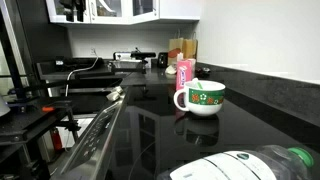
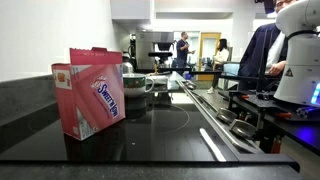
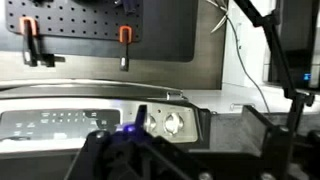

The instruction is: Pick up the cup and move it slightly backwards.

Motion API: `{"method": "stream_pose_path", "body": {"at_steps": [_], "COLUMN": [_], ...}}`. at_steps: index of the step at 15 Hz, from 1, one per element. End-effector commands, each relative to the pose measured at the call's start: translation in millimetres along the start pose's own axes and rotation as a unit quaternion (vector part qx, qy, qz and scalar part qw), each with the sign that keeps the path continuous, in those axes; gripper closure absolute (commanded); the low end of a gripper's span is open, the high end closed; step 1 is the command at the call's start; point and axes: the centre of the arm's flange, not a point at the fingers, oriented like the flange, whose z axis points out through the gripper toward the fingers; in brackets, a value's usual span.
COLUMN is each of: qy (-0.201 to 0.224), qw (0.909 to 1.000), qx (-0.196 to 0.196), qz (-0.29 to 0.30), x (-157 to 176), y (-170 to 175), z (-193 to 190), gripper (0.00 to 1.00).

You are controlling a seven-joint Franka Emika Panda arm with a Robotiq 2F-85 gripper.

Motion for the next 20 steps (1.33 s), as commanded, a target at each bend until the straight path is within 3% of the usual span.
{"method": "stream_pose_path", "body": {"at_steps": [1, 7, 9, 12, 16, 20], "qy": [0.000, 0.000, 0.020, 0.068, 0.135, 0.173], "qw": [1.0000, 1.0000, 0.9984, 0.9887, 0.9613, 0.9205], "qx": [0.000, 0.000, -0.004, 0.010, 0.021, 0.027], "qz": [0.000, 0.000, 0.053, 0.133, 0.239, 0.349], "x": [0, 0, 10, 48, 109, 166], "y": [0, 0, 3, 25, 85, 148], "z": [0, 0, -2, -14, -25, -16], "gripper": [0.00, 0.00, 0.00, 0.00, 0.00, 0.00]}}
